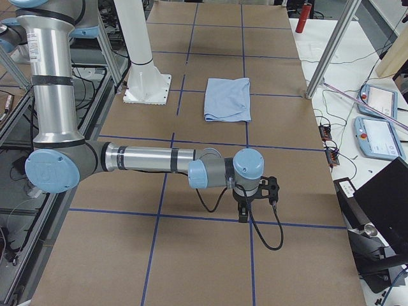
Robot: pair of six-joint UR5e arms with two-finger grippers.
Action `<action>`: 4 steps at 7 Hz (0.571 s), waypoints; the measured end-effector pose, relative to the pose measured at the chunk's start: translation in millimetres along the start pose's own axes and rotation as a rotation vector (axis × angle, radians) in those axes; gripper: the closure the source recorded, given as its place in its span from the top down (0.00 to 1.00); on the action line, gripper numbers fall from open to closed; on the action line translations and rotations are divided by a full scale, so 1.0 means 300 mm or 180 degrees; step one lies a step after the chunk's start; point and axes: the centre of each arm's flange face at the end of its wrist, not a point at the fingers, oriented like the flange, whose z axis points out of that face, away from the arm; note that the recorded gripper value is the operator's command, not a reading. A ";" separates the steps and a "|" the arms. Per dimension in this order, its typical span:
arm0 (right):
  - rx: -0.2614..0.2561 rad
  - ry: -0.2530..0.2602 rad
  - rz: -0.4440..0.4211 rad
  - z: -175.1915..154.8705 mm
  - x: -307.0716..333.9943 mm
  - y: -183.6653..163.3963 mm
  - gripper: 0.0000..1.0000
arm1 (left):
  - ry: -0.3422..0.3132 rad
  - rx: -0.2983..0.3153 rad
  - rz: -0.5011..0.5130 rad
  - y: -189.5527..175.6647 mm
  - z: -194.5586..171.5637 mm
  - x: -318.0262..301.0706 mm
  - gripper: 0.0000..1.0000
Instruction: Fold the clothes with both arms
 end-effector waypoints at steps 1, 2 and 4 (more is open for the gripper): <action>0.0001 -0.0007 -0.0003 -0.001 -0.002 -0.001 1.00 | 0.0002 -0.0001 -0.0141 0.000 0.001 -0.001 1.00; 0.0003 -0.0018 -0.0008 -0.002 -0.005 -0.002 1.00 | 0.0022 0.0001 -0.0254 -0.001 0.000 0.003 1.00; 0.0009 -0.0043 -0.0025 -0.006 -0.012 -0.008 1.00 | 0.0125 0.0002 -0.0356 -0.003 -0.005 0.017 1.00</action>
